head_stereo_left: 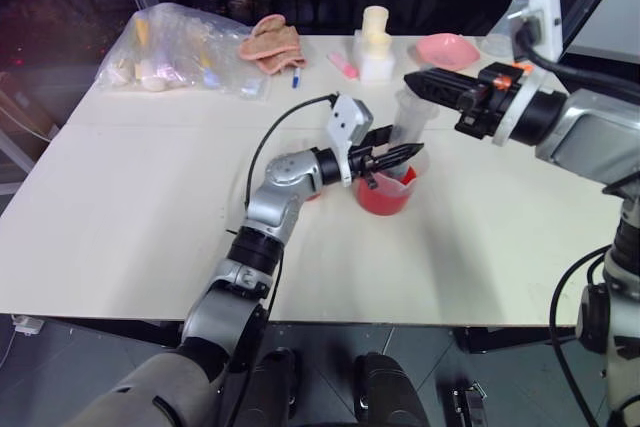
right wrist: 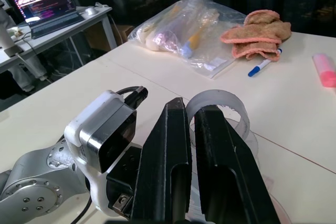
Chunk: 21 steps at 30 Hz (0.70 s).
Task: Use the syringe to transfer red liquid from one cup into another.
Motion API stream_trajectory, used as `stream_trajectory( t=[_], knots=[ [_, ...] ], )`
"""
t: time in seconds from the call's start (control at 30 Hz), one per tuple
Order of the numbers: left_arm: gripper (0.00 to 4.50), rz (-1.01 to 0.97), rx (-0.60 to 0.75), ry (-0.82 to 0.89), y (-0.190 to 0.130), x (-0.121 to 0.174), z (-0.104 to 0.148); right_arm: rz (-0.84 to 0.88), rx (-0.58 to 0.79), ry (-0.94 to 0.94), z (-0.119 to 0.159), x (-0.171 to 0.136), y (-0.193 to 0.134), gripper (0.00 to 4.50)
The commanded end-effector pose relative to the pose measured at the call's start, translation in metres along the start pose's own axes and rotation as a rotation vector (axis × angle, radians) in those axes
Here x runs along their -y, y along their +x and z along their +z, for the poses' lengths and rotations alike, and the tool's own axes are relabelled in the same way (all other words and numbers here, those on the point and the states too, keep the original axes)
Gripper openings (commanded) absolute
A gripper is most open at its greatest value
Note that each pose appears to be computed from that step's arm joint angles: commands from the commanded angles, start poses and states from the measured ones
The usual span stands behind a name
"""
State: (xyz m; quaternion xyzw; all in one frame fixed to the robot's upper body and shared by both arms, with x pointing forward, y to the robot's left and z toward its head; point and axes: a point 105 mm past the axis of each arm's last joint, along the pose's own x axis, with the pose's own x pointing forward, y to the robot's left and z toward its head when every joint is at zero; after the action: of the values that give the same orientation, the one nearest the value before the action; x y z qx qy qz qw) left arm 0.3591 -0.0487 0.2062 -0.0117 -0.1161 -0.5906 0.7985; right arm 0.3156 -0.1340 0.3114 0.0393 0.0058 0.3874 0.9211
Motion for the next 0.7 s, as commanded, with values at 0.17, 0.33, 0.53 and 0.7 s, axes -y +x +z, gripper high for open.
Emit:
stream_trajectory(
  t=[0.17, 0.33, 0.53, 0.7],
  knots=[
    [1.46, -0.055, -0.066, -0.009, 0.004, 0.013, -0.017, 0.021, 0.184, -0.111, 0.05, -0.014, -0.015, 0.04],
    [1.46, -0.061, -0.068, -0.009, 0.004, 0.014, -0.017, 0.028, 0.195, -0.119, 0.054, -0.017, -0.015, 0.04],
    [1.46, -0.071, -0.069, -0.01, 0.004, 0.016, -0.017, 0.035, 0.203, -0.131, 0.058, -0.019, -0.016, 0.04],
    [1.46, -0.071, -0.071, -0.009, 0.004, 0.016, -0.017, 0.04, 0.209, -0.138, 0.06, -0.021, -0.016, 0.04]
  ],
)
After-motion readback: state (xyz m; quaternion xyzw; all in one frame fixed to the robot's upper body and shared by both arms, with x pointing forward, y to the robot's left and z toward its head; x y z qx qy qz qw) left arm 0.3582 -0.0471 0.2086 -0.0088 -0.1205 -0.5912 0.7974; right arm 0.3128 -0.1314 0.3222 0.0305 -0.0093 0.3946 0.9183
